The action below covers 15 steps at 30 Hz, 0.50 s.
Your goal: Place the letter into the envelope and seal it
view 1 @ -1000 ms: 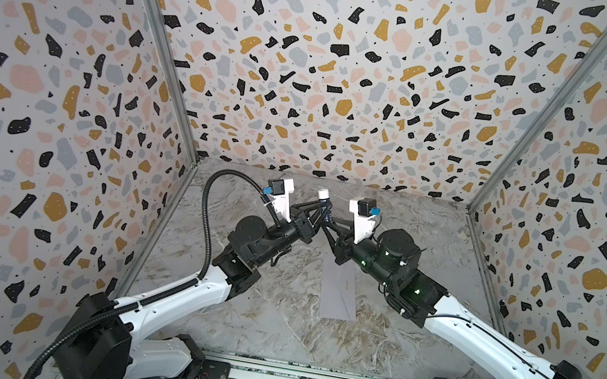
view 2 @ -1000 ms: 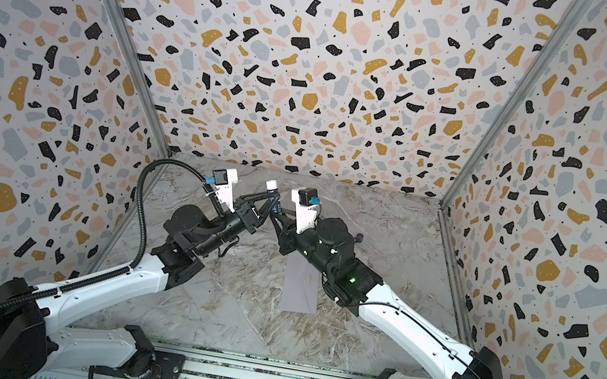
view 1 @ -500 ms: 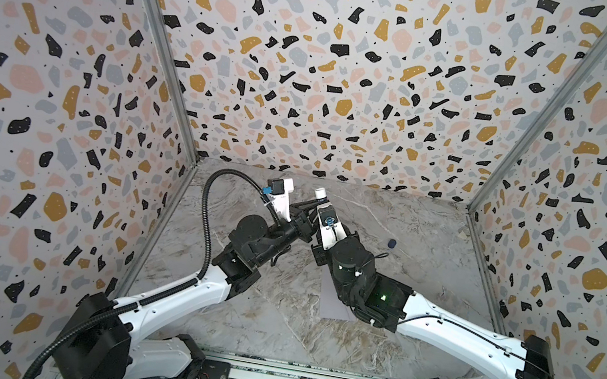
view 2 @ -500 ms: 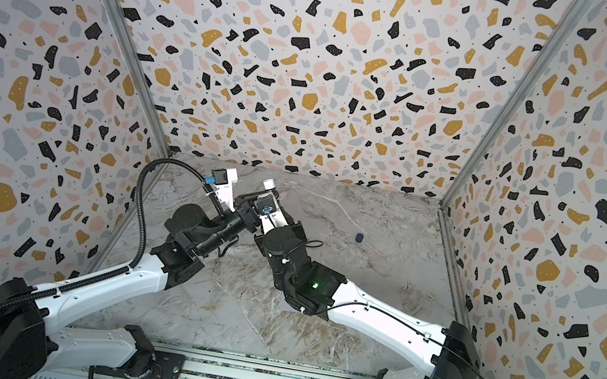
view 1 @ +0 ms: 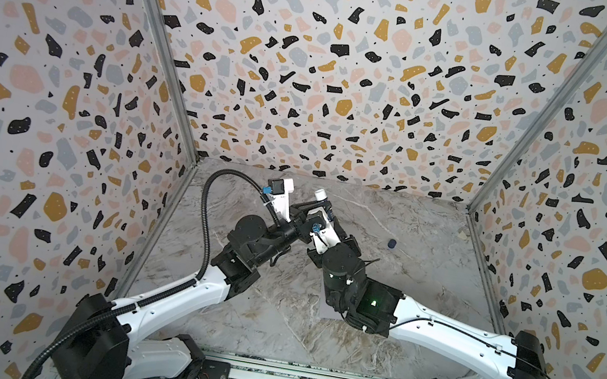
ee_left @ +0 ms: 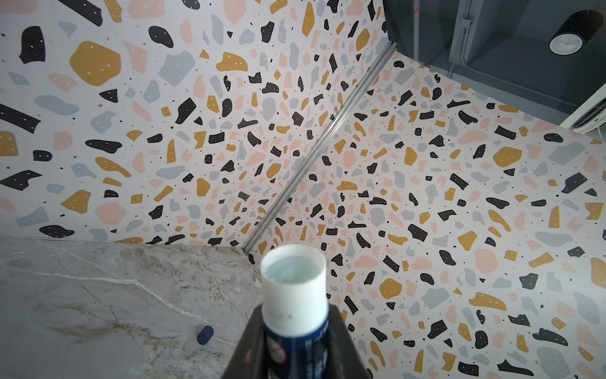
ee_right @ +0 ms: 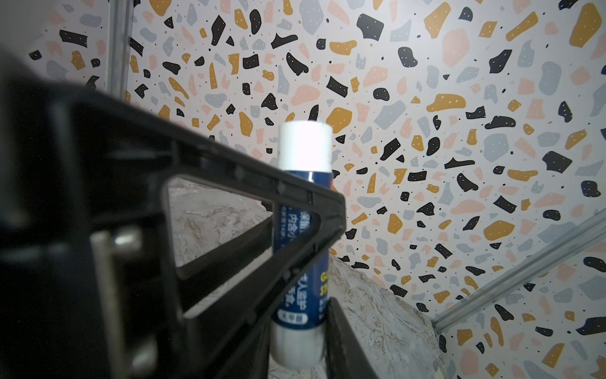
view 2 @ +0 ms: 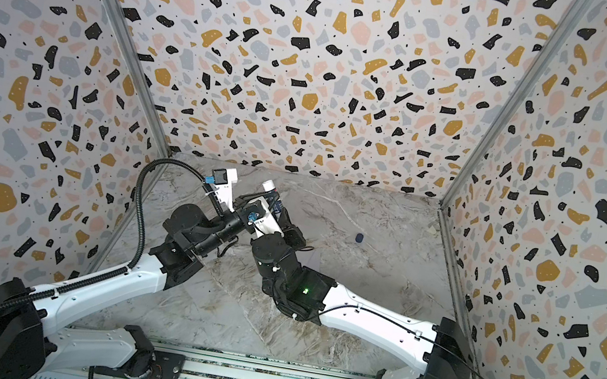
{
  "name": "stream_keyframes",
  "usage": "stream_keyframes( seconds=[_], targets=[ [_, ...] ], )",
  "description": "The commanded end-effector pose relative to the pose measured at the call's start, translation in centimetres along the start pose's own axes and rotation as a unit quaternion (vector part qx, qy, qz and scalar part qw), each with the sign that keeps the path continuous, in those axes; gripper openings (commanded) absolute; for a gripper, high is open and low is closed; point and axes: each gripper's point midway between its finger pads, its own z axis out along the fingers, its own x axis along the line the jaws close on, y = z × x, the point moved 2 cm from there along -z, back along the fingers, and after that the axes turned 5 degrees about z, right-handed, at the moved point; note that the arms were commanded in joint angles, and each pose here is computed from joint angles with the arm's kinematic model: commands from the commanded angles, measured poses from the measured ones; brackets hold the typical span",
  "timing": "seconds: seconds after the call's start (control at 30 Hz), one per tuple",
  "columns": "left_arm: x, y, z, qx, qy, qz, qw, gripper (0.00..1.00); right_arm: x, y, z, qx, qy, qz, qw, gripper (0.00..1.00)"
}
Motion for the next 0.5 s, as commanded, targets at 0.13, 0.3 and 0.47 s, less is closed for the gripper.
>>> stream_keyframes(
  seconds=[0.13,0.3,0.47],
  targets=[
    [-3.0,-1.9,0.2,0.043,-0.063,0.031,0.997,0.0,1.6,3.4,-1.7,-0.067,0.192,0.131,0.97,0.0],
    [-4.3,-1.1,-0.2,0.029,-0.094,0.046,0.994,0.33,-0.7,3.5,-2.3,-0.089,0.261,0.202,0.94,0.0],
    [-5.4,-0.4,-0.8,0.017,-0.12,0.065,0.991,0.51,-2.5,3.5,-2.9,-0.108,0.307,0.247,0.913,0.0]
  ],
)
